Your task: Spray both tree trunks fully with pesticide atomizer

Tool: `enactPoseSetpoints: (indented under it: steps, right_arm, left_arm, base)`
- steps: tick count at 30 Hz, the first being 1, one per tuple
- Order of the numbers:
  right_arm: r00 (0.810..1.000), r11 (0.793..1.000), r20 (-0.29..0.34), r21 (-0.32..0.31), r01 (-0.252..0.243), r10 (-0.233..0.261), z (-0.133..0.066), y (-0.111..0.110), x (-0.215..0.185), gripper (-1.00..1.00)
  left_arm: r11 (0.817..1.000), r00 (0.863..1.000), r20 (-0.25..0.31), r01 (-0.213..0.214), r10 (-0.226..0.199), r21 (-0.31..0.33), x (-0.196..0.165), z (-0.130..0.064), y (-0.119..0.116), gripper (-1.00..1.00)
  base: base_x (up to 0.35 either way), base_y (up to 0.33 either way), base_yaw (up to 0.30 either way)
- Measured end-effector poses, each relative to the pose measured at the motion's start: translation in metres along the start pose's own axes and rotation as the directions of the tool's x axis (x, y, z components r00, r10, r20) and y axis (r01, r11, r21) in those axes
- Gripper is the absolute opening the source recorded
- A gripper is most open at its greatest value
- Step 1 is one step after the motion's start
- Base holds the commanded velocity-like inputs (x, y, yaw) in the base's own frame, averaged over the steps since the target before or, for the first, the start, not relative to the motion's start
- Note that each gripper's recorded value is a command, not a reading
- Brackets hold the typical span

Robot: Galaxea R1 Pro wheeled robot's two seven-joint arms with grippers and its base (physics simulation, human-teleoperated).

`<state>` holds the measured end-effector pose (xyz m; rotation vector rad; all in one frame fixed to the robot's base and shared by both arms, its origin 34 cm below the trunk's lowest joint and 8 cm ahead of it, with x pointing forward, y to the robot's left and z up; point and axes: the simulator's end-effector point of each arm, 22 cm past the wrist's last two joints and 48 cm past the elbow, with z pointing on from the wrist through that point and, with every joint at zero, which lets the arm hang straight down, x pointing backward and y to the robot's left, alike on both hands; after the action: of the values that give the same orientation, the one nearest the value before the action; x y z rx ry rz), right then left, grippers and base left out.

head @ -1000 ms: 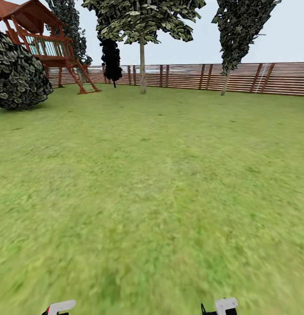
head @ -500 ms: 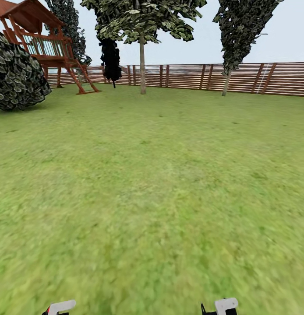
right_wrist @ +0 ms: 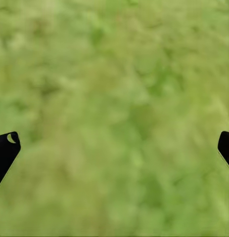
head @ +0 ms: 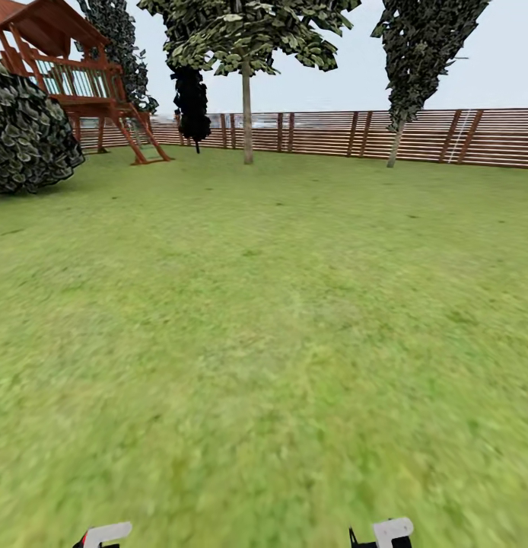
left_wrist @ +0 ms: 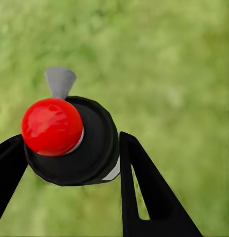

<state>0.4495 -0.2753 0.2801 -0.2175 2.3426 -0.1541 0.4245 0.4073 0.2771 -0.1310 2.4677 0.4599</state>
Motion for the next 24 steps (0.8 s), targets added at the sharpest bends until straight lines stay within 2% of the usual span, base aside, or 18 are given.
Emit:
enactPoseSetpoints:
  steps: [24]
  right_arm:
    - [1.000, 1.000, 0.000, 0.000, 0.000, 0.000, -0.0002, 0.0001, 0.0003, 1.00]
  left_arm:
    - [1.000, 1.000, 0.001, 0.000, 0.000, -0.001, -0.0003, 0.0001, 0.0008, -1.00]
  base:
    - [0.340, 0.000, 0.000]
